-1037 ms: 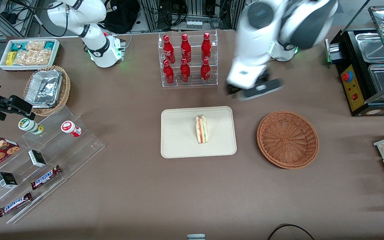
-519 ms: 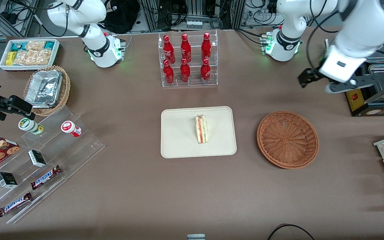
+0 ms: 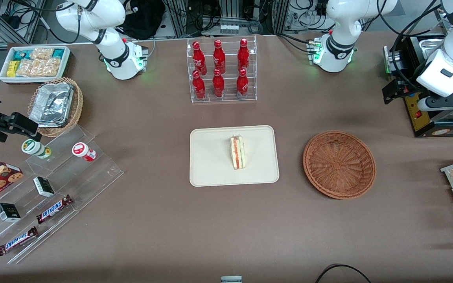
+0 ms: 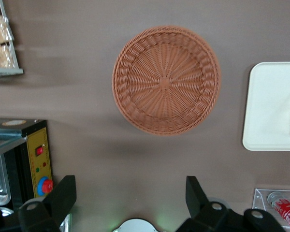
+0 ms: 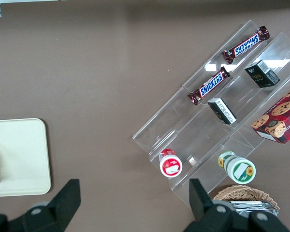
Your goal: Place sandwich from basket to tray
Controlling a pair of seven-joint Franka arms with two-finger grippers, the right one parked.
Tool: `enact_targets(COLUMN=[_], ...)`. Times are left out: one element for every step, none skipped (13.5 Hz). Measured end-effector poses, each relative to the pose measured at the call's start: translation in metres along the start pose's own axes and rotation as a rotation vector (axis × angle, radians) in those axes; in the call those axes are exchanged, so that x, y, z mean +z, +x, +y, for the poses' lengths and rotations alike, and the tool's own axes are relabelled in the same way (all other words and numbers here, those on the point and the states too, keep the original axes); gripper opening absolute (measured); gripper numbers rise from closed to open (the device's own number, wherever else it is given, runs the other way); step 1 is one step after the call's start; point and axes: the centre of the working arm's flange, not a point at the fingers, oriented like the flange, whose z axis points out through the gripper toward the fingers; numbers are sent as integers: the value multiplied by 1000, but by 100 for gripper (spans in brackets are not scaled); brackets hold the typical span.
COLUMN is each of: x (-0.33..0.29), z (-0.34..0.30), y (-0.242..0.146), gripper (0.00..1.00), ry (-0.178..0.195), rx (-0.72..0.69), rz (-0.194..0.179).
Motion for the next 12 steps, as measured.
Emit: enact_targets(x=[1,3,5,5,2,-1,-4,-10,-16,-21,-24,-23], z=[4,6,8,11,14,14,17,19,20,19,16,13], y=[6,13,18,21,22,22,22,23,26,31,35,39], gripper=[100,100,100,100,100,100,100,100,100,100,100,100], ry=[-3,-6,-9,-11,-12,-14,-16,-18,-22,-25,-28,-29], rx=[7,13,18,24,29,31,36,40,42,39,34,29], rz=[-1,-4,-7,-7,-2,5,14,27,41,52,58,55])
